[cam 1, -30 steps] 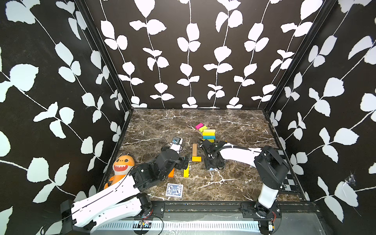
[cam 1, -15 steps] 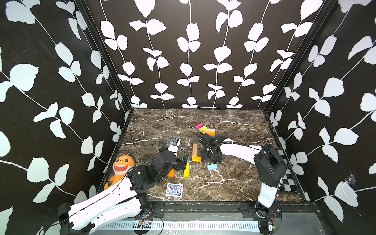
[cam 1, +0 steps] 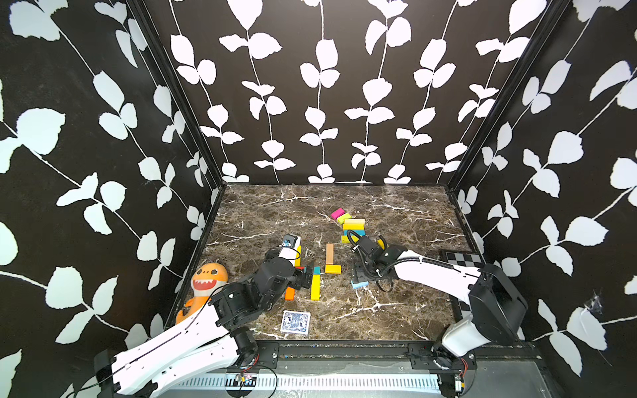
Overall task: Assemble the letter h with building blocks
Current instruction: Pick up the building block from the center of the board.
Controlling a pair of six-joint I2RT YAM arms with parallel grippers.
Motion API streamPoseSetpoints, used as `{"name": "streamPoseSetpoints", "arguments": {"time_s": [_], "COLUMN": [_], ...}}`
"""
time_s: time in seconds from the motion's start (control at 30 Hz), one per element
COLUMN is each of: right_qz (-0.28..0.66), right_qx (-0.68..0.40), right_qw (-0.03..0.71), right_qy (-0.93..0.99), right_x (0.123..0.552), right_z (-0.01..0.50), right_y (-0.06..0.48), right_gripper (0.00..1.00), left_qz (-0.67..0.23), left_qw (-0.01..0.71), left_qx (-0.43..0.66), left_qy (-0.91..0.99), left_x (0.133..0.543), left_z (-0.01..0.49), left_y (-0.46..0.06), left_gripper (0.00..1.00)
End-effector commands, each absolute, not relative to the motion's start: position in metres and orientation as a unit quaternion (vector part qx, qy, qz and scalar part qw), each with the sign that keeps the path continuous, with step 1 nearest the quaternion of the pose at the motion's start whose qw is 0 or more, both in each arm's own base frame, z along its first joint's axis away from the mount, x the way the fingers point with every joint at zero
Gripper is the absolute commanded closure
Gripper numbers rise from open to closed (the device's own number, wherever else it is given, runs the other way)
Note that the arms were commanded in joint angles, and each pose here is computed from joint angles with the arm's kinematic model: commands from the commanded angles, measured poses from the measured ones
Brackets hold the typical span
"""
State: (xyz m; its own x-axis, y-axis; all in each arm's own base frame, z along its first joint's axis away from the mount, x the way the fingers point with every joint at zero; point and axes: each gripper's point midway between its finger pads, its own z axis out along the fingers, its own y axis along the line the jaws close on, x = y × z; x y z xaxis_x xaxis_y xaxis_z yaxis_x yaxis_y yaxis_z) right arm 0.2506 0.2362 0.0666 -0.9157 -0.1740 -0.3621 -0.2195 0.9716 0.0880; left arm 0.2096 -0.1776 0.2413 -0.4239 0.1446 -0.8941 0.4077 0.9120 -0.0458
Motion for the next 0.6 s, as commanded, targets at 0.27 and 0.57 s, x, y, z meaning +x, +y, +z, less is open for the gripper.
{"name": "streamPoseSetpoints", "arguments": {"time_s": [0.27,0.57], "right_qz": [0.056,0.035], "right_qx": [-0.147,-0.132], "right_qw": [0.1,0.082], "right_qy": [0.982,0.987], "right_x": [0.234,0.231], "right_z": [0.032,0.014], "right_y": [0.244,0.237], "right_gripper": [0.12,0.17], "left_qz": [-0.115,-0.109], "left_qw": [0.506,0.504], "left_qx": [0.158,0.157], "left_qy": [0.84,0.842], "left_x": [0.211,0.213], "left_z": [0.234,0.232], "left_y": [-0.171,-0.171], "left_gripper": [0.01,0.01]}}
